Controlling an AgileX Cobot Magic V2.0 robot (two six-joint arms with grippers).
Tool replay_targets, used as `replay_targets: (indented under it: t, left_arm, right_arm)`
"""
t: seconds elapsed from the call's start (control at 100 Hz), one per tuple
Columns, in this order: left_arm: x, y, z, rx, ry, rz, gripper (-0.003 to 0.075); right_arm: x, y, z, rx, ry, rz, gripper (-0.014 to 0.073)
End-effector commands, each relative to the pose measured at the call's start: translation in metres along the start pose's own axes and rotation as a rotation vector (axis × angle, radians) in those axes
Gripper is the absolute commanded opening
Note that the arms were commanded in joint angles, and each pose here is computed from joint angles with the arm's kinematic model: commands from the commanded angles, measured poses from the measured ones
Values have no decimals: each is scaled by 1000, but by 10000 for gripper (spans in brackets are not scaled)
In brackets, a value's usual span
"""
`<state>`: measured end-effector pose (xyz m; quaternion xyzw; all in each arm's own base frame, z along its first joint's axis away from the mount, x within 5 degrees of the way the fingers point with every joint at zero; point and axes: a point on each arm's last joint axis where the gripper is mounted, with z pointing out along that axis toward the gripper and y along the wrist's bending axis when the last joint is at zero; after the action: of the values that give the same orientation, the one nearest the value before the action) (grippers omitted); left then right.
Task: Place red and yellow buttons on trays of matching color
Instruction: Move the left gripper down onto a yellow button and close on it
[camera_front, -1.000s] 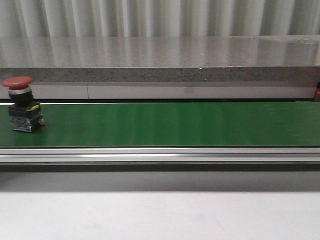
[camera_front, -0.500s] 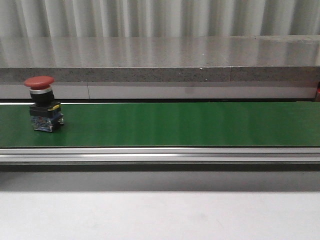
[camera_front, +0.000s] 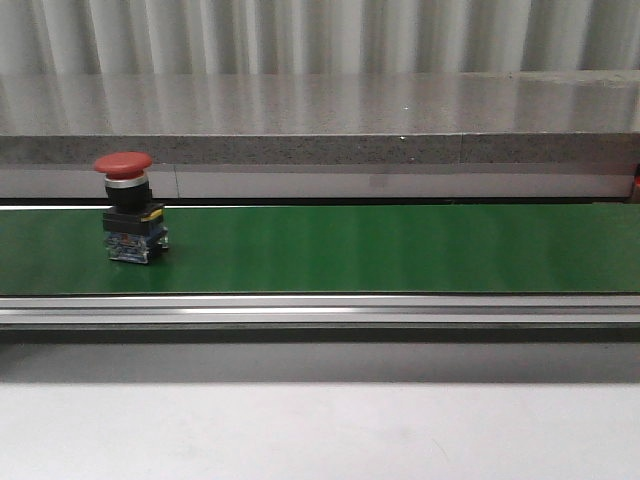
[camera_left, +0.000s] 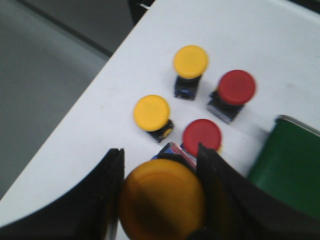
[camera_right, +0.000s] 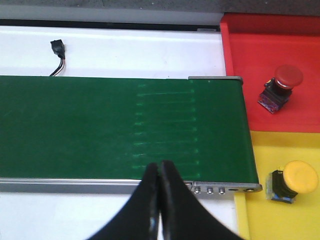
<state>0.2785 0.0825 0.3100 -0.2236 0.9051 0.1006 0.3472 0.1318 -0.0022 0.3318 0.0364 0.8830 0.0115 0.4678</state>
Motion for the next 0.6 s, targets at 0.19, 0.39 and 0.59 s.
replay_targets:
  t: [0.19, 0.39, 0.59]
  left_arm:
    - [-4, -44, -42, 181, -123, 127, -20]
    - [5, -69, -33, 232, -85, 186, -20]
    - [14, -83, -11, 237, -21, 218, -20]
  right_arm:
    - [-12, 1, -6, -4, -89, -15, -66]
    - [-12, 1, -6, -4, -89, -15, -66]
    - [-12, 1, -6, -4, -89, -15, -66]
